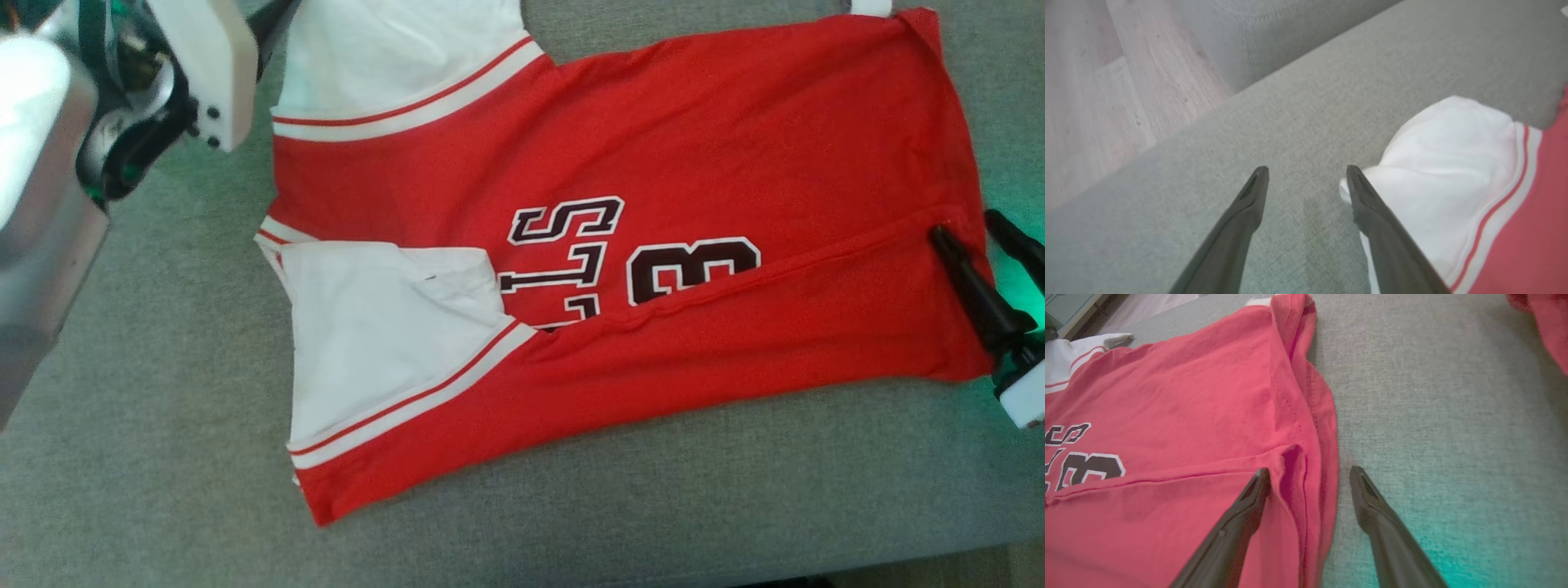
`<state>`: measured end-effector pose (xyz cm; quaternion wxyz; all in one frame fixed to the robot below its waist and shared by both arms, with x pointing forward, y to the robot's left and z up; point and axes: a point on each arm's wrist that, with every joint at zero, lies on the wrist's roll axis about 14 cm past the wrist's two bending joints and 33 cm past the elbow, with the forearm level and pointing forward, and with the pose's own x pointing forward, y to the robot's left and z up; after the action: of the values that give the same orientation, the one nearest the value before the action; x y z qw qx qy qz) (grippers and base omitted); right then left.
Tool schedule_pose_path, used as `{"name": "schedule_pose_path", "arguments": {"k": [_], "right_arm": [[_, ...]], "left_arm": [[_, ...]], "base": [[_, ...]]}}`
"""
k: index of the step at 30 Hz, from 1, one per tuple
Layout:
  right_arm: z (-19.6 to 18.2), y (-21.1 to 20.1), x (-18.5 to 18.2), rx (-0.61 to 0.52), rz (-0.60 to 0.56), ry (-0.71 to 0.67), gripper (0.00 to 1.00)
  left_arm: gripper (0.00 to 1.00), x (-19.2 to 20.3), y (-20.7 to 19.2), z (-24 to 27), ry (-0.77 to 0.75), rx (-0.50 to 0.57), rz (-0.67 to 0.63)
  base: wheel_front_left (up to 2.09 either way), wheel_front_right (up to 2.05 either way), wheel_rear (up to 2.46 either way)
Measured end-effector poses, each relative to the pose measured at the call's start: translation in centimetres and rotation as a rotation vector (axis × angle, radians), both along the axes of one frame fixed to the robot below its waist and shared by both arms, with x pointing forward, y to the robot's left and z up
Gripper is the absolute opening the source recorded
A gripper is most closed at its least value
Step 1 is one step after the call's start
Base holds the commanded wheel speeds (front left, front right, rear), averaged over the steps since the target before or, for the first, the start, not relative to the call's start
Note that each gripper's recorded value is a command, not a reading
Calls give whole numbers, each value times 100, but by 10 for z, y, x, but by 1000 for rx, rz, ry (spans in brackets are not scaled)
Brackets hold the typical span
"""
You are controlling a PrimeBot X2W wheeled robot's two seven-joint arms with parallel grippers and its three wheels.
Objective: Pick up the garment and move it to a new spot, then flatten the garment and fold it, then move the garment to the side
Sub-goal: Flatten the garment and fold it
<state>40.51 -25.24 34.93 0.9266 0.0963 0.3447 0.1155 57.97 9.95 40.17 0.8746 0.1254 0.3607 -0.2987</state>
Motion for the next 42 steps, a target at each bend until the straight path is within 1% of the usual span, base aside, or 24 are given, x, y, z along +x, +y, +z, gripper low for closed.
{"name": "schedule_pose_path", "arguments": {"k": [4,8,10,13,17,20,23,27,32,33,34,35,36,40,42], "right_arm": [[-1,-6,-2,-5,-23,-2,100],[-1,-7,0,-11,-28,-10,100],[-2,-7,2,-12,-30,-13,100],[-4,-8,4,-17,-34,-16,100],[-5,-10,6,-28,-31,-20,100],[-6,-10,8,-30,-33,-25,100],[-7,-10,9,-33,-32,-28,100],[-7,-10,12,-32,-39,-32,100],[-7,-12,12,-33,-45,-36,100],[-7,-12,12,-34,-45,-37,100],[-7,-12,12,-34,-45,-37,100],[-6,-12,13,-34,-46,-38,100],[-6,-12,13,-34,-47,-39,100],[-4,-13,18,-41,-42,-52,100],[-3,-12,22,-44,-37,-61,100]], "left_arm": [[100,-19,-2,-24,96,12,-35],[100,-32,2,-32,138,15,-57],[100,-33,4,-34,128,16,-63],[100,-22,6,-29,66,-17,-46],[100,4,8,-11,-23,-53,-12],[100,14,0,-4,-35,-95,2],[100,9,-13,-13,26,-124,1],[100,-9,-14,-40,177,-77,-5],[100,-18,-15,-40,297,-96,6],[98,-20,-15,-39,307,-97,4],[66,-20,-15,-39,307,-97,4],[42,-22,-14,-38,319,-100,2],[0,-24,-14,-37,332,-103,2],[0,-39,-19,-35,385,-131,-19],[0,-40,-24,-31,353,-151,-39]], "base": [[0,0,0],[0,0,0],[0,0,0],[0,0,0],[0,0,0],[0,0,0],[0,0,0],[0,0,0],[0,0,0],[0,0,0],[0,0,0],[0,0,0],[0,0,0],[0,0,0],[0,0,0]]}}
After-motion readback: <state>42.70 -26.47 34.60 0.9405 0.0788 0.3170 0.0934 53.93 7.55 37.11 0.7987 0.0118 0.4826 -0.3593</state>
